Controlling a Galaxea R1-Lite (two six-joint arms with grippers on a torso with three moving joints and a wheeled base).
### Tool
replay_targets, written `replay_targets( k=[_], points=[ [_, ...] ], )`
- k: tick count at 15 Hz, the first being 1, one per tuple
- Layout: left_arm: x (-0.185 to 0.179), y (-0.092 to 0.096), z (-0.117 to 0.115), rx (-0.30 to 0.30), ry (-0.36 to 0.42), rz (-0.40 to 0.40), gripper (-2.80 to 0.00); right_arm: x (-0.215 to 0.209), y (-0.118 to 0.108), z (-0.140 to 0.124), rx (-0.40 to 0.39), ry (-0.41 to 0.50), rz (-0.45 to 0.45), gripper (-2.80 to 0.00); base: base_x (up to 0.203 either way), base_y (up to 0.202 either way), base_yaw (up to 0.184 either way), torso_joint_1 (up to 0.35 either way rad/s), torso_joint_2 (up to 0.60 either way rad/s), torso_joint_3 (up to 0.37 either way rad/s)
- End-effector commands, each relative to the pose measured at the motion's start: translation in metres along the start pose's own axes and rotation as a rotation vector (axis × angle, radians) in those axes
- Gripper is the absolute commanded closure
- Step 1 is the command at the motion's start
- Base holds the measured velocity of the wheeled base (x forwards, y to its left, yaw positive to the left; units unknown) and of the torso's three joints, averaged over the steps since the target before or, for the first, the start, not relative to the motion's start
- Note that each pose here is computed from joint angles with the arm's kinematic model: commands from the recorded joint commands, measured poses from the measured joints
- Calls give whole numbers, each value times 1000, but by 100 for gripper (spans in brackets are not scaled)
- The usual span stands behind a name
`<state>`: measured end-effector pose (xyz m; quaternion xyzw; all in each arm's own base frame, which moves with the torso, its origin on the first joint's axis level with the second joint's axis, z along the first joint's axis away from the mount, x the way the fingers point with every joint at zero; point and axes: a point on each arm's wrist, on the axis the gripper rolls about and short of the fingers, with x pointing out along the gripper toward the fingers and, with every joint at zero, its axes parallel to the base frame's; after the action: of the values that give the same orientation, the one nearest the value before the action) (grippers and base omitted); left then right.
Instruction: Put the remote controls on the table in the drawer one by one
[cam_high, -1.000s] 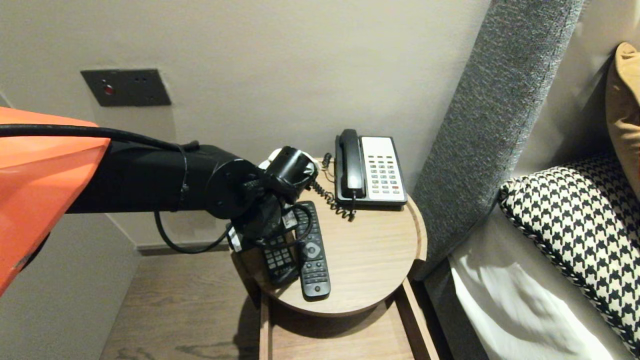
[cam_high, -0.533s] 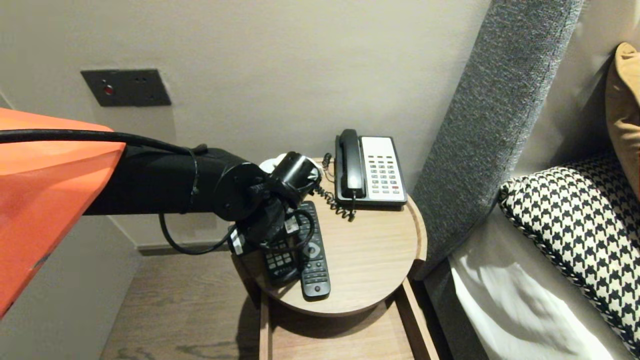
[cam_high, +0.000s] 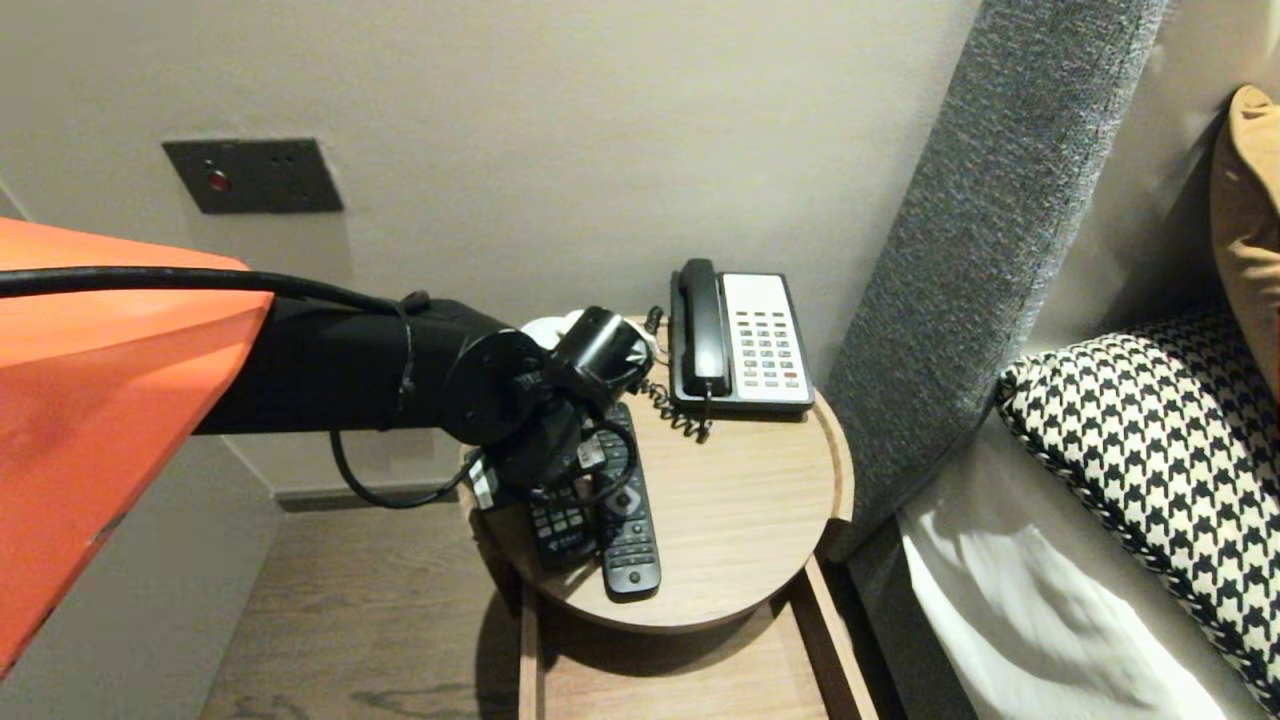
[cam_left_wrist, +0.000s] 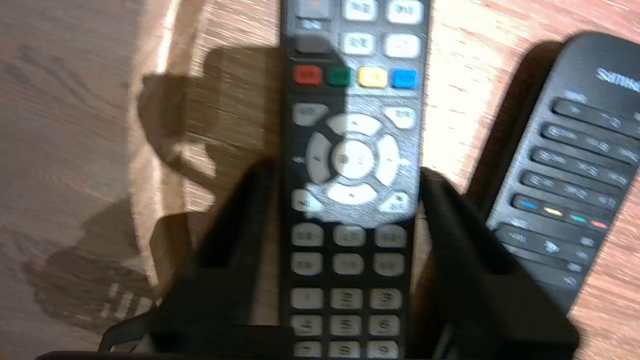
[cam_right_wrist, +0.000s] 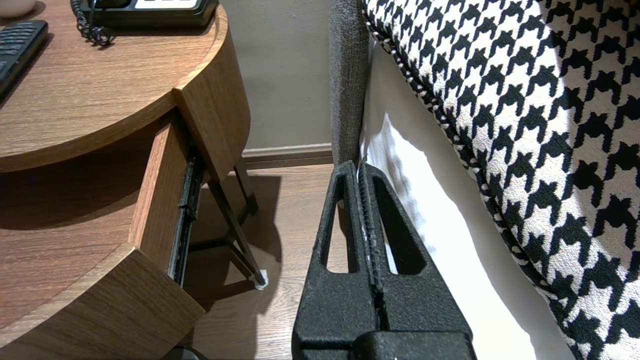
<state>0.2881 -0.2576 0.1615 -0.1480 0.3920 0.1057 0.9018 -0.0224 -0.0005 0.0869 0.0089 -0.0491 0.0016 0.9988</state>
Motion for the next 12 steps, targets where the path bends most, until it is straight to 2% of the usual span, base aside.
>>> replay_targets(
  k=[1, 6, 12],
  points=[
    [1, -2, -2, 2, 0, 1, 0, 2, 0, -11, 0, 39, 0, 0, 0, 0, 0, 0, 0, 0],
    [-9, -2, 3, 8, -14, -22, 0, 2, 0, -11, 0, 39, 0, 0, 0, 0, 0, 0, 0, 0],
    [-50, 10, 24, 11, -63, -99, 0, 2, 0, -11, 0, 39, 0, 0, 0, 0, 0, 0, 0, 0]
  ],
)
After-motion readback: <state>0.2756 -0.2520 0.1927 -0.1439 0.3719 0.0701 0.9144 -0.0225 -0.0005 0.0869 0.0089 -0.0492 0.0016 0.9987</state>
